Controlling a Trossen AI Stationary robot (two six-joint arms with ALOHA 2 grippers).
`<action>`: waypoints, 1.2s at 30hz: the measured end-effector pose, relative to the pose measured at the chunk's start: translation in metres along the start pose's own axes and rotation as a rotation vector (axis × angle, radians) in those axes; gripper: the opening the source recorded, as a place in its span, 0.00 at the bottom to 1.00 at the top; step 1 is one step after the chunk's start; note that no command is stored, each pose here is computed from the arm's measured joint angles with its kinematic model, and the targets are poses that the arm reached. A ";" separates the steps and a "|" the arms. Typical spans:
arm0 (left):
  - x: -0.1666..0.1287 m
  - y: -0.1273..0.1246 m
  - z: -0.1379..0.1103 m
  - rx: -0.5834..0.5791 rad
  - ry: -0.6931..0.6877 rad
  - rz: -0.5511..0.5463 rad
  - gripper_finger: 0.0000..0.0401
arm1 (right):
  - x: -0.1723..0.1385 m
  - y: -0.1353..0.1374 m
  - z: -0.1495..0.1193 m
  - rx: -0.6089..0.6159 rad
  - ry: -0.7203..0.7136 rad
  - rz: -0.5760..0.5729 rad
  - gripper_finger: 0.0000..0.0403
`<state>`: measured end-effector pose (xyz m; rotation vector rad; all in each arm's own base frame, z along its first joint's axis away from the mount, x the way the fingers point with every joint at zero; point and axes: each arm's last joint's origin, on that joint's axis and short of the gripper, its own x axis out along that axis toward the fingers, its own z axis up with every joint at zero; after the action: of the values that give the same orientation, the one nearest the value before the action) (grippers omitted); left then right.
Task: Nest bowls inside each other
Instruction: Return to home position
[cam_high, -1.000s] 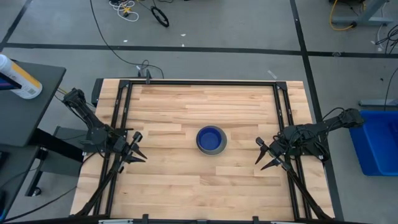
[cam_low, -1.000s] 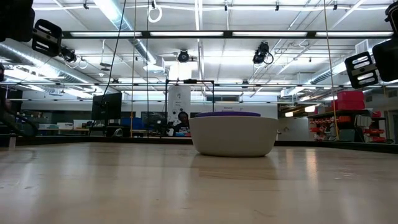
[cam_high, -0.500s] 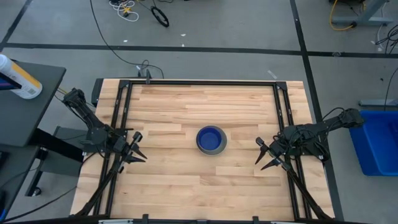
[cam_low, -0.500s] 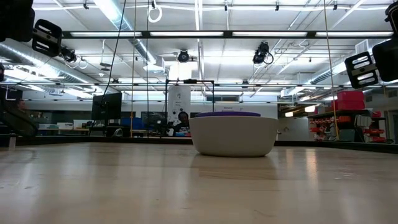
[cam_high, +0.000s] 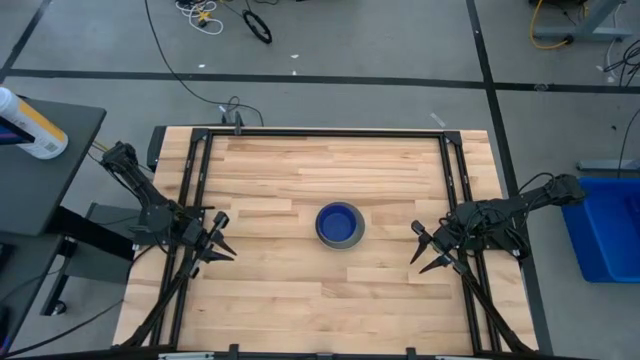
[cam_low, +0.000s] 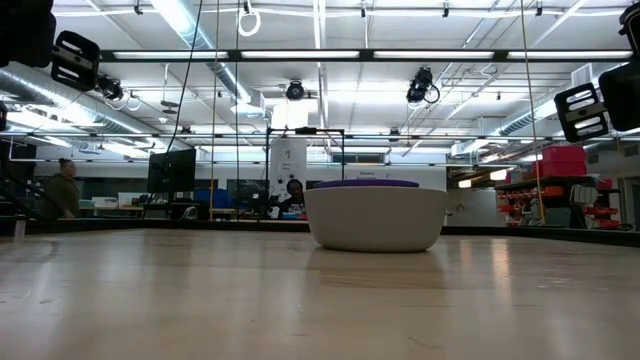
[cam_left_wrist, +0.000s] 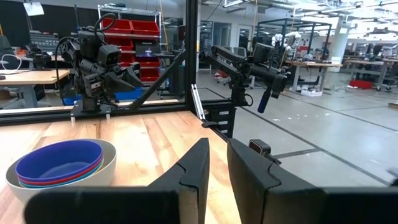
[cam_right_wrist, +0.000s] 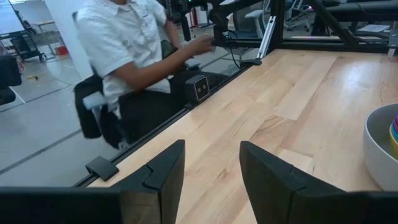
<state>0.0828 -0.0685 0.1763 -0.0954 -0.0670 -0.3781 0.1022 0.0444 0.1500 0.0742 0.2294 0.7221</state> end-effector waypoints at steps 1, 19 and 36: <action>0.000 0.000 0.000 0.002 0.000 0.000 0.16 | 0.000 0.000 0.000 0.000 0.000 0.000 0.41; 0.000 0.000 0.000 -0.002 0.000 0.000 0.16 | 0.000 0.000 0.000 0.000 0.000 0.000 0.40; 0.000 0.000 0.000 -0.002 0.000 0.000 0.16 | 0.000 0.000 0.000 0.000 0.000 0.000 0.41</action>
<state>0.0828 -0.0685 0.1763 -0.0970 -0.0667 -0.3782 0.1022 0.0444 0.1500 0.0743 0.2296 0.7222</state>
